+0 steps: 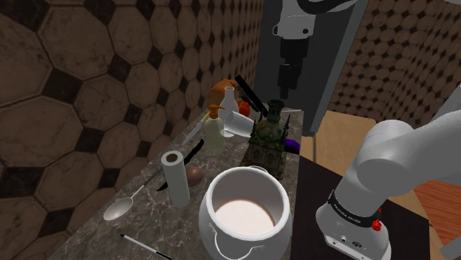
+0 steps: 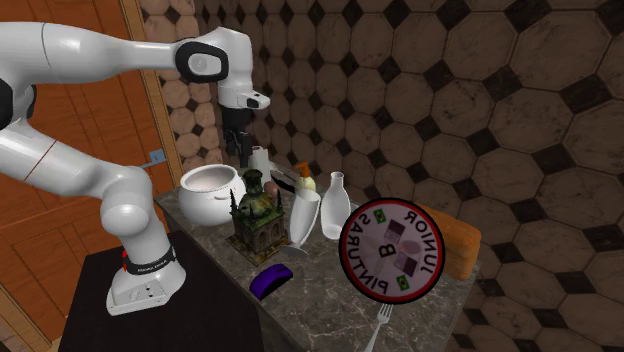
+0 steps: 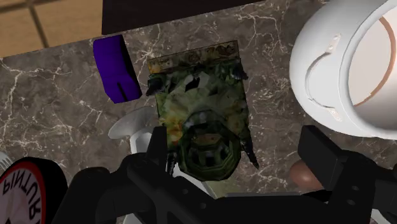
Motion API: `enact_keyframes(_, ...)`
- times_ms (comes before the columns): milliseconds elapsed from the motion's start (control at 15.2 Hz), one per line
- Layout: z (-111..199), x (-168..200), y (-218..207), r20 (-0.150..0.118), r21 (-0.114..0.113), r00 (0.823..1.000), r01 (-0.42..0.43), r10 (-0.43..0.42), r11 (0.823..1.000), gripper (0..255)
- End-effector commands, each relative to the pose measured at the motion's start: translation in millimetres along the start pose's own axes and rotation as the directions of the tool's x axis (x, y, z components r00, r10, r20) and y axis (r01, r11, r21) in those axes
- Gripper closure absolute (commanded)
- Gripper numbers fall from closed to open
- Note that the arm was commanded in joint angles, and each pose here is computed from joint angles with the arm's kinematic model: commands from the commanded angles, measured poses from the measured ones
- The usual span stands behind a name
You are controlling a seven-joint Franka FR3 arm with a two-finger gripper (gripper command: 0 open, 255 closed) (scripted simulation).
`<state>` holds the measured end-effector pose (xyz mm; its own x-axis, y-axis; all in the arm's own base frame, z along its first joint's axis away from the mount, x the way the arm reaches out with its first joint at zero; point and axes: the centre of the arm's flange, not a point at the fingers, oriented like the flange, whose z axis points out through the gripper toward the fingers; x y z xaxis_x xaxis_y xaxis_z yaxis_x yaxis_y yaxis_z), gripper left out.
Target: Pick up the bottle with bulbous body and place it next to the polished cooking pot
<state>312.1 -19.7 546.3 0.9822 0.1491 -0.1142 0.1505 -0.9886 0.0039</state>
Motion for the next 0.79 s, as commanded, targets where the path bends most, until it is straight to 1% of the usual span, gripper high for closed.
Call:
enact_keyframes(0,0.0,0.0,0.0,0.000,0.000,1.000,0.000,0.000,1.000,0)
enact_keyframes(726,24.4,133.2,45.7,-0.013,-0.009,0.999,-0.032,0.032,0.999,0)
